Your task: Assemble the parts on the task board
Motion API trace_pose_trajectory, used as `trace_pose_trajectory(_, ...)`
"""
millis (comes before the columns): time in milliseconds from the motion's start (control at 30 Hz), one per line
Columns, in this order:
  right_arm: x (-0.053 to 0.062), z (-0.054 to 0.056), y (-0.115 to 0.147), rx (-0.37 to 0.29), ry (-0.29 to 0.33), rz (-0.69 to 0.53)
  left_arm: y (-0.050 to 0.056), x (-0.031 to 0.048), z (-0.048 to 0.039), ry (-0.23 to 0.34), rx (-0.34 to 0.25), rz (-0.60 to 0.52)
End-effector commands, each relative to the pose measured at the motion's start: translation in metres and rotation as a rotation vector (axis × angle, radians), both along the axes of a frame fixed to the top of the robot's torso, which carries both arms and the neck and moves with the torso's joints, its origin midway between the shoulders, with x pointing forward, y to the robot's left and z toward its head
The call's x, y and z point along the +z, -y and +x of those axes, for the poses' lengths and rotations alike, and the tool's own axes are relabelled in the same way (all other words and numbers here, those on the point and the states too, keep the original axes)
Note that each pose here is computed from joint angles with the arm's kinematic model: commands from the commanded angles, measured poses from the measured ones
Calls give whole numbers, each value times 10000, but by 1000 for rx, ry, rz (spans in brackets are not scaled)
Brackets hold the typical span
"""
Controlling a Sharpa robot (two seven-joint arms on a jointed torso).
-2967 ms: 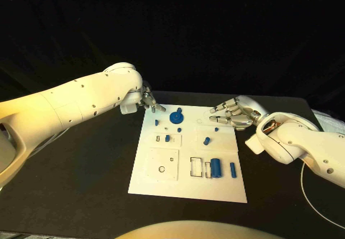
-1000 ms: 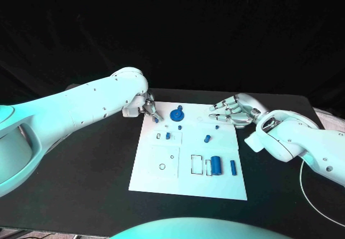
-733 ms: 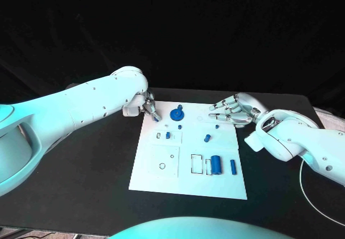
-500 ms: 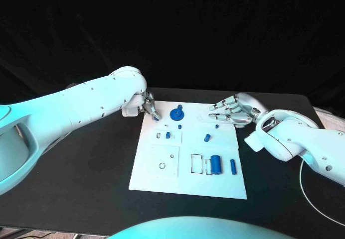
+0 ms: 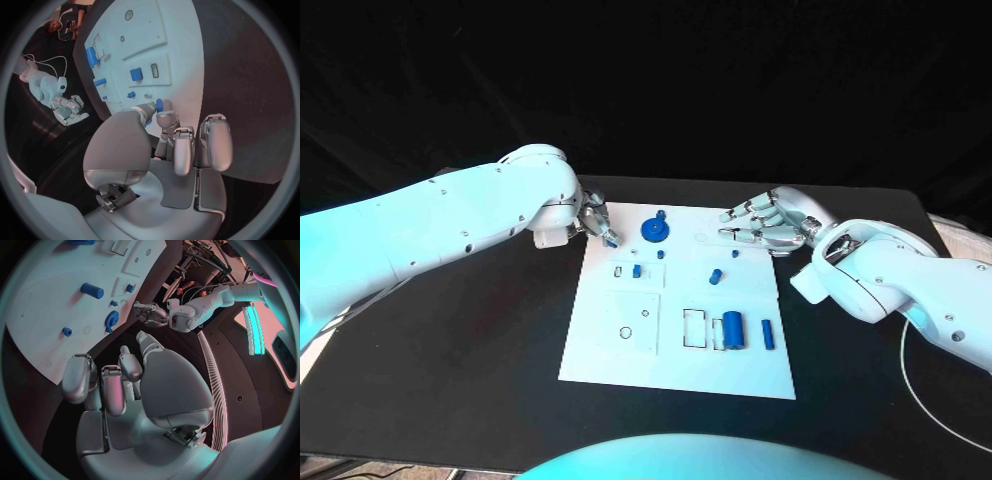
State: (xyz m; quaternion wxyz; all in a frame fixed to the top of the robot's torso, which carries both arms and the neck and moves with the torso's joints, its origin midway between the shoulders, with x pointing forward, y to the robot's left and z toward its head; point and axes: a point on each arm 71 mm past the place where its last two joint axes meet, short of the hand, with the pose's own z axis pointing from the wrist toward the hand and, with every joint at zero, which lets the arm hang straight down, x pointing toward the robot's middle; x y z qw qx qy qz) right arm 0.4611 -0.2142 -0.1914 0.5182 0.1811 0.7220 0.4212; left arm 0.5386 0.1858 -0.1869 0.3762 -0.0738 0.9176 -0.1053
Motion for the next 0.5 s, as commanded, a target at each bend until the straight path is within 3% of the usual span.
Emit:
trace_pose_trajectory(33,-18,-10,-10,17,-7,-4,44,-18,-93,37,24,-63)
trace_pose_trajectory(300,-33,-14,-3,17,-13,-5,61,-105,-283,66,3,-76)
trace_pose_trajectory(500,-47,-18,-2,17,-16,-5,79,-175,-350,54,-13,-63)
